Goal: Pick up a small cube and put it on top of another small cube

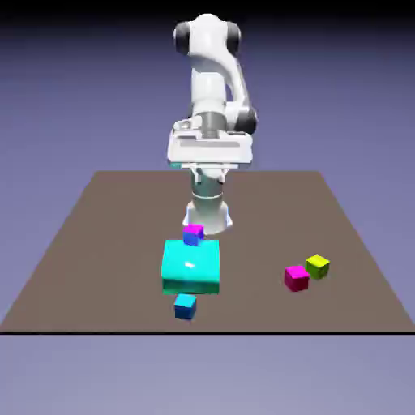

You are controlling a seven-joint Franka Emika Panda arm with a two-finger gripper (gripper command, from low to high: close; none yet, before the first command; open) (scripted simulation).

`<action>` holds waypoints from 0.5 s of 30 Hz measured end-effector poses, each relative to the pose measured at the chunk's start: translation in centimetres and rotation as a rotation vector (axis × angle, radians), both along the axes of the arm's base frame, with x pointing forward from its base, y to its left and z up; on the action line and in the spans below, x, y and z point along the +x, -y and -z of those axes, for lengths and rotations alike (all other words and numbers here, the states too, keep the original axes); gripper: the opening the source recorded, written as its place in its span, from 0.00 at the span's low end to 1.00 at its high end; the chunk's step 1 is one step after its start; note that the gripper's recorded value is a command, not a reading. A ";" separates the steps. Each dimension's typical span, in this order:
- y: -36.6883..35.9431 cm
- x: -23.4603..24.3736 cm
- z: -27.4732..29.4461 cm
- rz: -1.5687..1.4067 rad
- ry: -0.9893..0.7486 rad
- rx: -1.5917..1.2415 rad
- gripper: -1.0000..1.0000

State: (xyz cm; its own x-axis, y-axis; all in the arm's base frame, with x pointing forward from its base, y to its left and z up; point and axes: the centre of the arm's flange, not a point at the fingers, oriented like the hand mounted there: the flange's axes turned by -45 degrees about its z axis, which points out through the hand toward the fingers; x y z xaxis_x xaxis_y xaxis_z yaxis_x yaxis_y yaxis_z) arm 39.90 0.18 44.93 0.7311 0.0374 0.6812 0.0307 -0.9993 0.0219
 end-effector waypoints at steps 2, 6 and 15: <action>0.5 1.5 1.6 0.023 -0.078 0.013 0.50; 1.6 4.3 5.2 0.071 -0.234 0.039 0.50; 4.3 9.0 14.9 0.187 -0.583 0.094 0.50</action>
